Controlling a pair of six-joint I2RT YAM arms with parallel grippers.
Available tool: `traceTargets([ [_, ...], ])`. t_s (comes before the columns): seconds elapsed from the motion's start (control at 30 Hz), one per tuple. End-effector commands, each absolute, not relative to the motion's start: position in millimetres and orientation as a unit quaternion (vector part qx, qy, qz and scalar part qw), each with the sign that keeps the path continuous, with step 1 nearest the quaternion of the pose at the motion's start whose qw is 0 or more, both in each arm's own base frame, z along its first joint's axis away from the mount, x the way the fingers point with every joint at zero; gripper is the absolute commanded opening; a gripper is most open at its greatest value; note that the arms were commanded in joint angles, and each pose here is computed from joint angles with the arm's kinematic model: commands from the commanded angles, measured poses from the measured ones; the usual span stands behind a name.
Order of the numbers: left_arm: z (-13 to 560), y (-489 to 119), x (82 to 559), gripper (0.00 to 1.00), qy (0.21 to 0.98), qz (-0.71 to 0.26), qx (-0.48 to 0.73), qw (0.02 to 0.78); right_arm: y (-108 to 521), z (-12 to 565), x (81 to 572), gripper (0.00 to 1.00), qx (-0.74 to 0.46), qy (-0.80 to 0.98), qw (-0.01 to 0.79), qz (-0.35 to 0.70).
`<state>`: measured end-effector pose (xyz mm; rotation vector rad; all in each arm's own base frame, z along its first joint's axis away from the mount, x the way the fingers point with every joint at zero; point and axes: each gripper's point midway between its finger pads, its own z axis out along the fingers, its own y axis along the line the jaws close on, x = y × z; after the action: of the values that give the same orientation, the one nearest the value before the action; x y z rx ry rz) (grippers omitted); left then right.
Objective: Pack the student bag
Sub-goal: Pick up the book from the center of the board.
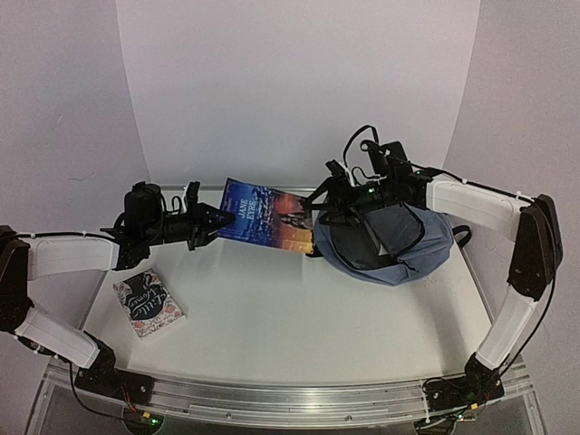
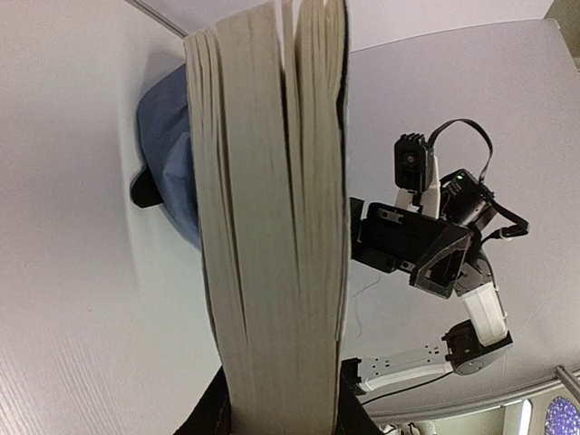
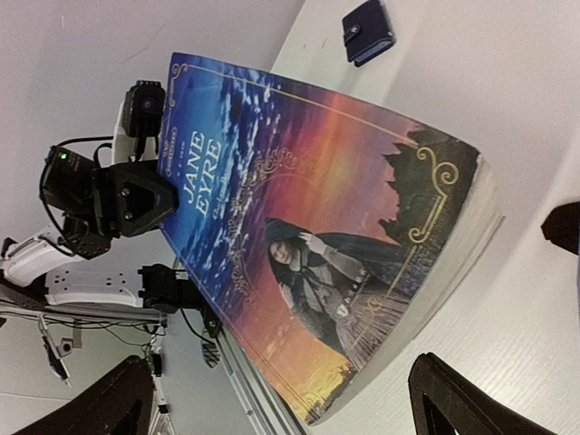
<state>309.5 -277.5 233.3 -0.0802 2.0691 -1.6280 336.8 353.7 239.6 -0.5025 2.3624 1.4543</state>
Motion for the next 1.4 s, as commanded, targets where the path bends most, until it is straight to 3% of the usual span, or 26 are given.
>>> traceTargets([
  [0.0,359,-277,289,0.00,0.613,-0.698,0.074,0.364,366,243,334,0.98,-0.183,0.796,0.139,0.560],
  [0.2,368,-277,286,0.00,0.600,-0.708,0.078,0.365,366,236,336,0.98,-0.171,0.795,0.137,0.566],
  [0.33,368,-279,284,0.00,0.583,-0.725,0.081,0.358,374,262,335,0.92,-0.174,0.759,0.147,0.610],
  [0.5,365,-281,284,0.00,0.559,-0.749,0.080,0.345,382,290,336,0.75,-0.156,0.713,0.140,0.670],
  [0.83,357,-293,287,0.00,0.571,-0.749,0.077,0.326,392,303,339,0.58,-0.140,0.697,0.129,0.691],
  [0.93,351,-297,288,0.00,0.583,-0.745,0.078,0.315,392,306,338,0.40,-0.146,0.694,0.132,0.693],
  [1.03,344,-300,286,0.15,0.604,-0.733,0.083,0.303,389,307,333,0.18,-0.153,0.693,0.133,0.692],
  [1.13,336,-302,284,0.46,0.636,-0.704,0.098,0.300,384,310,324,0.02,-0.165,0.690,0.139,0.691],
  [1.23,330,-301,278,0.67,0.667,-0.678,0.110,0.289,379,309,313,0.00,-0.181,0.687,0.139,0.690],
  [1.37,326,-306,270,0.73,0.678,-0.672,0.140,0.264,374,309,300,0.00,-0.203,0.681,0.141,0.690],
])
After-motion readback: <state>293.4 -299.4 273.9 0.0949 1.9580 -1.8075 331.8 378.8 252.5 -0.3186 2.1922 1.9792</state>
